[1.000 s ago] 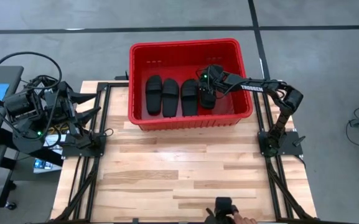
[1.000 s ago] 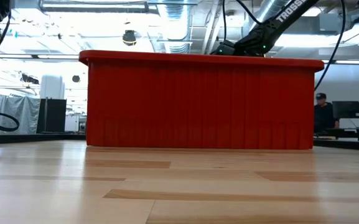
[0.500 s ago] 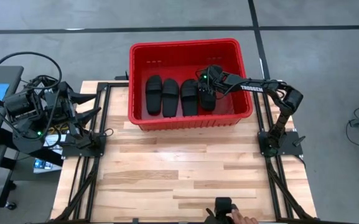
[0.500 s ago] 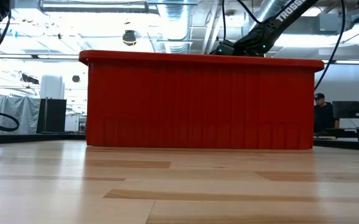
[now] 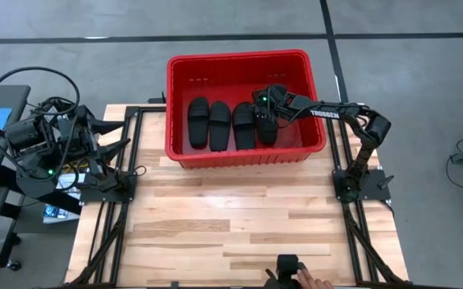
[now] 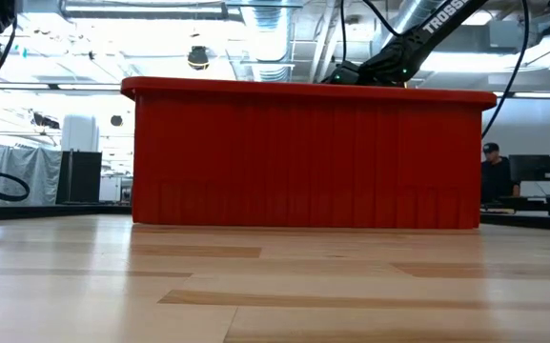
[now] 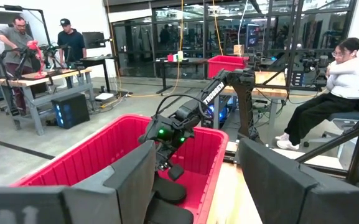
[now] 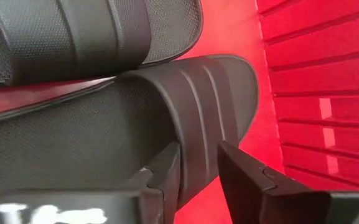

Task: Pick and place slides into bin
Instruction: Put the black slide into the red organizer bin, then return to Home Position

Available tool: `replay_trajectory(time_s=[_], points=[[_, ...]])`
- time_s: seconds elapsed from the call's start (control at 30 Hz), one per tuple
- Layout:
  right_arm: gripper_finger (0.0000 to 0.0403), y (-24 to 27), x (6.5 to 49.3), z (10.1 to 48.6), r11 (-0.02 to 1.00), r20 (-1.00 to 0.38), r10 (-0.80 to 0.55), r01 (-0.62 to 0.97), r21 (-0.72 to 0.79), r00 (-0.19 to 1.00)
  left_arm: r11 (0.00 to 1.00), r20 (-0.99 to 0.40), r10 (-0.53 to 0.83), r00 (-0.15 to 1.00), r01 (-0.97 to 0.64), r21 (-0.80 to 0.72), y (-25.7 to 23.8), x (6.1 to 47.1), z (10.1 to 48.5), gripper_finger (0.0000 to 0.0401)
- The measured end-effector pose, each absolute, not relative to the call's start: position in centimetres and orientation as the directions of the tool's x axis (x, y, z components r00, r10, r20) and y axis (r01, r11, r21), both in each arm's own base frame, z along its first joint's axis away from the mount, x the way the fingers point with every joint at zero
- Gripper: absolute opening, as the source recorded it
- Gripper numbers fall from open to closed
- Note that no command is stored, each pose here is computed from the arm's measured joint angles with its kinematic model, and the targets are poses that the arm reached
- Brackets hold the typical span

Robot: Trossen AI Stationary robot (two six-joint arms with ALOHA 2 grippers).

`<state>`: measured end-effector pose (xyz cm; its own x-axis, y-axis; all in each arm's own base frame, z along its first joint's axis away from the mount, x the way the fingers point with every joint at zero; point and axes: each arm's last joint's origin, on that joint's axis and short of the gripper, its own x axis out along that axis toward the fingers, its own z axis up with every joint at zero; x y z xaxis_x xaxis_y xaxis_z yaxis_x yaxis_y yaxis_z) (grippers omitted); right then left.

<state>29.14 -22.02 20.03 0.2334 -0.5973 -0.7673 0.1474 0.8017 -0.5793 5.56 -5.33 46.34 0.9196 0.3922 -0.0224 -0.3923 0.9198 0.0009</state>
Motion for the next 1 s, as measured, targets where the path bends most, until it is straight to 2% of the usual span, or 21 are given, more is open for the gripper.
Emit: replay_trajectory(time_s=[1.0], points=[[0.0103, -21.36, 28.85, 20.49, 0.81, -0.782, -0.586, 0.132, -0.571, 0.214, 0.922, -0.028, 0.387, 0.921, -0.388, -0.012, -5.35, 5.56, 46.33, 0.0224]])
